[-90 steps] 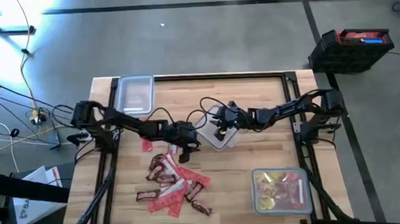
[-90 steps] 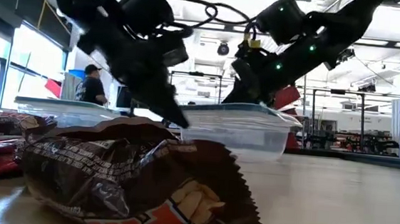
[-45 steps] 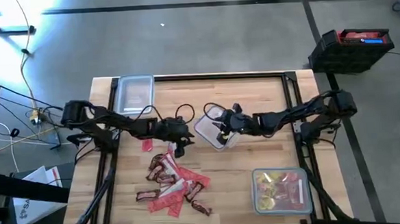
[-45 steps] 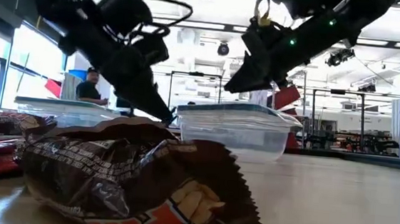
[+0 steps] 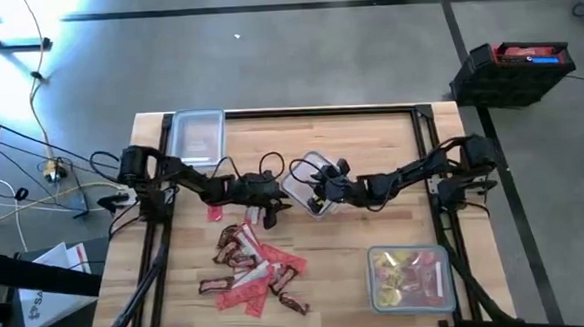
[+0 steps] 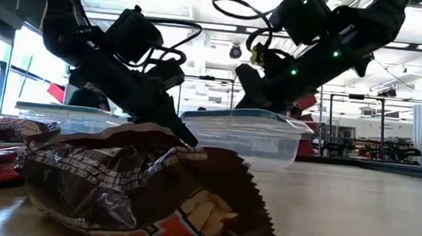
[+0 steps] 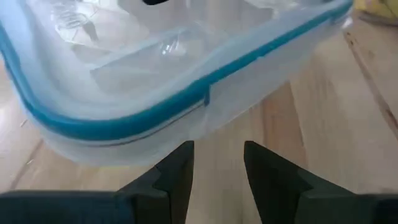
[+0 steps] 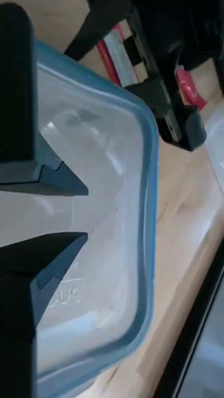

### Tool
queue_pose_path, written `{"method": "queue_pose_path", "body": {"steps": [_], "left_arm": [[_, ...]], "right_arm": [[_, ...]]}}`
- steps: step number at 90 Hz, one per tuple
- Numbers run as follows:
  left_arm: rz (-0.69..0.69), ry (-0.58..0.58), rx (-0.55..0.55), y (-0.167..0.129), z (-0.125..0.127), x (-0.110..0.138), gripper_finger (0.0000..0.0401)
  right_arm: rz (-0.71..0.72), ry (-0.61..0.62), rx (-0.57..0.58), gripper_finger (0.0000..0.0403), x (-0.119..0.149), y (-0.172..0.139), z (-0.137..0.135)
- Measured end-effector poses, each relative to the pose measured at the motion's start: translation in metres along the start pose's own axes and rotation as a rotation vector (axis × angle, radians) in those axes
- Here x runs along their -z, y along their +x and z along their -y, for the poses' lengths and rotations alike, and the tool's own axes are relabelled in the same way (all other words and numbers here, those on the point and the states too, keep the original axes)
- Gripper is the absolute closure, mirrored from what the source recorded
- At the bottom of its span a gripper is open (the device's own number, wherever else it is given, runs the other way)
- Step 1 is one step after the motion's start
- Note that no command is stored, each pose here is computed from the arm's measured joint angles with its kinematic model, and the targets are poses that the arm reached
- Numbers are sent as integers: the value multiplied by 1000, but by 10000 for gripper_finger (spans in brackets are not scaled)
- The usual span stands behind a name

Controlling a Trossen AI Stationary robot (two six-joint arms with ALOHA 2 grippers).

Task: Sort candy
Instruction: Open the transparent bin

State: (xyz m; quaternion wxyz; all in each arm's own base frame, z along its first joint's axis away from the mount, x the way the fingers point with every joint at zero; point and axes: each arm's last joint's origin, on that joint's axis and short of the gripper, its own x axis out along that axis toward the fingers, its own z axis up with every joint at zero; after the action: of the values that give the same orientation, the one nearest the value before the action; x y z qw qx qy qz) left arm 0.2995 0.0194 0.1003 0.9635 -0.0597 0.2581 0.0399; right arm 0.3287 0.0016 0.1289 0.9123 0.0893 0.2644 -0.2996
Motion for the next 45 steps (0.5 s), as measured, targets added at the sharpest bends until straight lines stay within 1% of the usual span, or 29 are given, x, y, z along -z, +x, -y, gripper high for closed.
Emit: {"method": "queue_pose_path", "body": {"steps": [9,22,32,45], "left_arm": [[38,-21,22,-2,1,-6,275],[50,-29,19,-4,1,-8,275],[61,-38,20,-4,1,-9,275],[83,-55,29,-2,4,-9,275]], "right_arm": [[-3,-28,1,327,2,1,0],[-4,-47,-3,327,2,2,0],[1,-91,-13,328,2,2,-1],[-3,-121,-63,328,1,2,-2]]}}
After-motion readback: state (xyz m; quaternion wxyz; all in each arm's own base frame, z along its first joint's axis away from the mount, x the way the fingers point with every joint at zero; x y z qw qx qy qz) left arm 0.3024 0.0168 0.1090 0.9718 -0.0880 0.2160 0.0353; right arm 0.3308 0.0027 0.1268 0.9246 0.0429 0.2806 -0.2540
